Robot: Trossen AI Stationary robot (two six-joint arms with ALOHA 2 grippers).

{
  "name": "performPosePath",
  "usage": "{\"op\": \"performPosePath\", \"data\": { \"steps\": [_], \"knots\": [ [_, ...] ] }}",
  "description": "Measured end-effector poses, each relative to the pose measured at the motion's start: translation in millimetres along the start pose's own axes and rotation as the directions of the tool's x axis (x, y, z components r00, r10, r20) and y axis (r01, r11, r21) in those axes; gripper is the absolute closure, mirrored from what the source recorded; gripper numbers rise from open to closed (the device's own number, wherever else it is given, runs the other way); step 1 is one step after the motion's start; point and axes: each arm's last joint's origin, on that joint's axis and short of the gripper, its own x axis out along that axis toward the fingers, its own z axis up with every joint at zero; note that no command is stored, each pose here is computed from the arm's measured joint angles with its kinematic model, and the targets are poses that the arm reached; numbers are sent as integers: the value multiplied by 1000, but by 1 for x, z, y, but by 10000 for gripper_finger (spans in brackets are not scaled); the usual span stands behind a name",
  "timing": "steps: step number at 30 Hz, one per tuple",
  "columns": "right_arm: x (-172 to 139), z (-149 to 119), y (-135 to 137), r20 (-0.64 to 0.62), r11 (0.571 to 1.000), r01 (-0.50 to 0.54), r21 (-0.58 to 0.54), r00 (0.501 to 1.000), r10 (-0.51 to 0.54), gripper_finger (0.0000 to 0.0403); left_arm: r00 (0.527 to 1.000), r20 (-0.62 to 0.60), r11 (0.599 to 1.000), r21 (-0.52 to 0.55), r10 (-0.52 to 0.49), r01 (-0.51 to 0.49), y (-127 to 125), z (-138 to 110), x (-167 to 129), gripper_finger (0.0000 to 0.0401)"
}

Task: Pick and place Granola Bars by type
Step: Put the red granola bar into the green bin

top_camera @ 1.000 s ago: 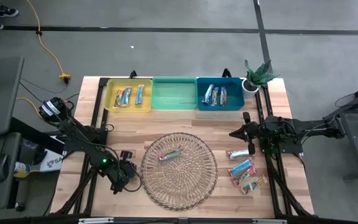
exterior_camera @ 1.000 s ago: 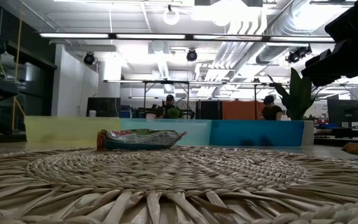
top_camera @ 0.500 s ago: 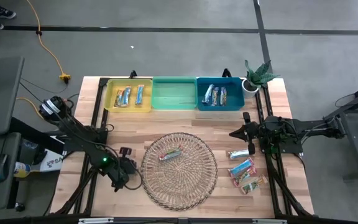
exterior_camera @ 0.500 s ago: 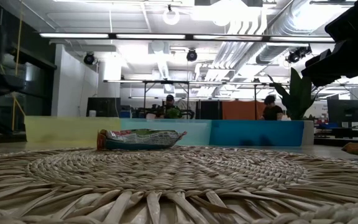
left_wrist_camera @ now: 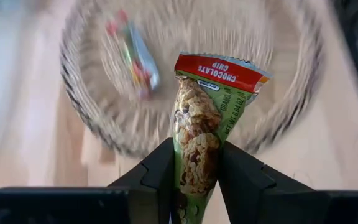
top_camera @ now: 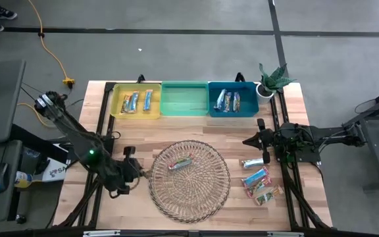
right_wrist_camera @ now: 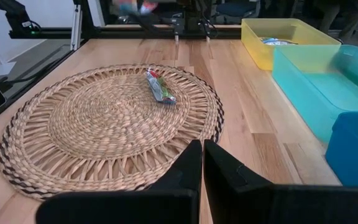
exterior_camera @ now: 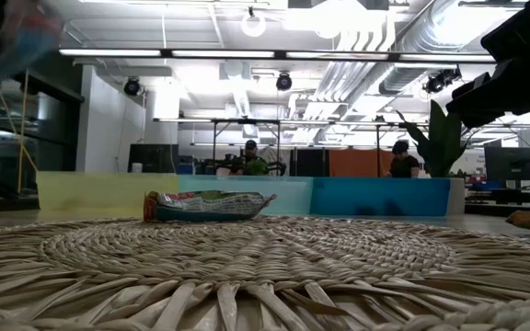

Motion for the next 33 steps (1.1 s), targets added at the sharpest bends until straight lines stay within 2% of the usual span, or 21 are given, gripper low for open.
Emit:
{"op": "performPosePath", "data": {
  "steps": [3,6,13,19,25,31,33],
  "knots": [
    [0,0,0,3,1000,0,0,1000,0,402,992,129,999,-48,-15,21,6,15,-22,296],
    [0,0,0,0,1000,0,0,1000,0,402,964,267,994,-97,-17,44,12,28,-42,296],
    [0,0,0,1,1000,0,0,1000,0,402,857,516,979,-173,-3,108,22,49,-70,296],
    [0,0,0,0,1000,0,0,1000,0,402,788,615,969,-201,12,142,29,68,-72,296],
    [0,0,0,0,1000,0,0,1000,0,402,770,639,963,-210,4,169,36,81,-62,296],
    [0,0,0,0,1000,0,0,1000,0,402,718,688,951,-283,109,126,53,99,-52,296],
    [0,0,0,0,1000,0,0,1000,0,402,706,699,948,-289,113,134,61,104,-48,296]
  ]
}}
